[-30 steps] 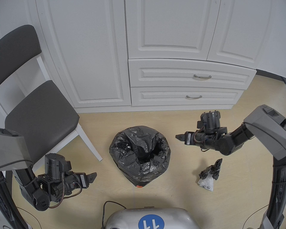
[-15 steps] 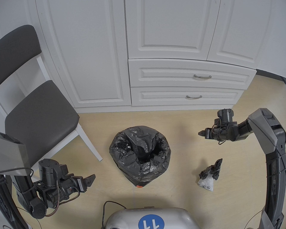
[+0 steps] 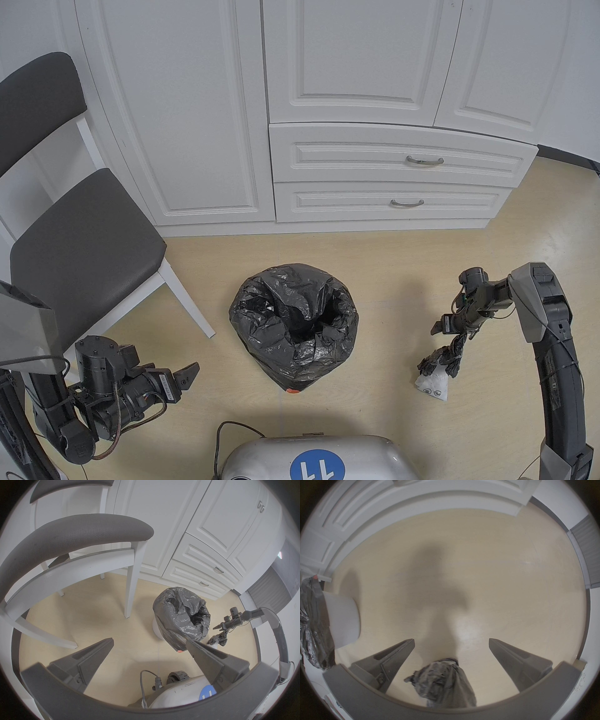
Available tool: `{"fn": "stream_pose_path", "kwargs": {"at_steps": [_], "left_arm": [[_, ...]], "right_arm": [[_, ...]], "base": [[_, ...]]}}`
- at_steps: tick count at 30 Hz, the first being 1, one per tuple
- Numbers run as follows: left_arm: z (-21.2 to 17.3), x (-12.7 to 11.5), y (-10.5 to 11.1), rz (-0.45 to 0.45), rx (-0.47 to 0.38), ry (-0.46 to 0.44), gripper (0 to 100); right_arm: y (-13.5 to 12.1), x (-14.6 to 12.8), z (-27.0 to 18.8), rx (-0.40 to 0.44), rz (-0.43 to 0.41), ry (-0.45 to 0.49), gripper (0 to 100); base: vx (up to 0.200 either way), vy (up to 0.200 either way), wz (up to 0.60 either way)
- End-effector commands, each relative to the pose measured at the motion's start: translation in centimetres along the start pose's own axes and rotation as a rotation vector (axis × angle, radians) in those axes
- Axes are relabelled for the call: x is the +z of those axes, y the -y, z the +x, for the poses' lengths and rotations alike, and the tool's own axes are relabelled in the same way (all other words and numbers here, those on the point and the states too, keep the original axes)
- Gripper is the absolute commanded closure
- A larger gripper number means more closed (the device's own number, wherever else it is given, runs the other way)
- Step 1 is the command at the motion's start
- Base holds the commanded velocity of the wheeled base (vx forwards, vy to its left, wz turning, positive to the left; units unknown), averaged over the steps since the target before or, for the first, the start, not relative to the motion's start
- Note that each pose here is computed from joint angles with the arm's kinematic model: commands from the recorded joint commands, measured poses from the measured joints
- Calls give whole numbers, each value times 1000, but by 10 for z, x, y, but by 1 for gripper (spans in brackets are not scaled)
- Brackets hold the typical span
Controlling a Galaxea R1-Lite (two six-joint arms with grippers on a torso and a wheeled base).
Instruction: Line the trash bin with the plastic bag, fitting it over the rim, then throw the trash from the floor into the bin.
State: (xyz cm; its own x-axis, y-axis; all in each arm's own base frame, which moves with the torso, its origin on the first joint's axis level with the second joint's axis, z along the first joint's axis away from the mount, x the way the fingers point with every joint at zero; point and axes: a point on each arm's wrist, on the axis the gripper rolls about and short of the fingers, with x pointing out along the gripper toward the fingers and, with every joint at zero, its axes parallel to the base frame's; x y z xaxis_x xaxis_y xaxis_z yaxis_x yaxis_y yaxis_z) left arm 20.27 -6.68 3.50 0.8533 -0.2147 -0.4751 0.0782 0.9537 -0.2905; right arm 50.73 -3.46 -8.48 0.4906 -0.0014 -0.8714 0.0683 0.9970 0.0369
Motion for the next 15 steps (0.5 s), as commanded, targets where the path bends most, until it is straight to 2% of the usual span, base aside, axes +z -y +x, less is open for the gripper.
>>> {"fn": "stream_pose_path", "kwargs": {"at_steps": [1,7,15], "left_arm": [[-5,0,-1,0,1,0,0],[-7,5,1,-4,-20,41,0],[-7,6,2,-11,-25,57,0]], "right_arm": [[4,-10,14,-4,10,-29,0],[1,-3,6,-1,1,-9,0],[-1,-7,6,-2,-10,-36,0]], "base": [[0,0,0],[-200,-200,0],[0,0,0]]}}
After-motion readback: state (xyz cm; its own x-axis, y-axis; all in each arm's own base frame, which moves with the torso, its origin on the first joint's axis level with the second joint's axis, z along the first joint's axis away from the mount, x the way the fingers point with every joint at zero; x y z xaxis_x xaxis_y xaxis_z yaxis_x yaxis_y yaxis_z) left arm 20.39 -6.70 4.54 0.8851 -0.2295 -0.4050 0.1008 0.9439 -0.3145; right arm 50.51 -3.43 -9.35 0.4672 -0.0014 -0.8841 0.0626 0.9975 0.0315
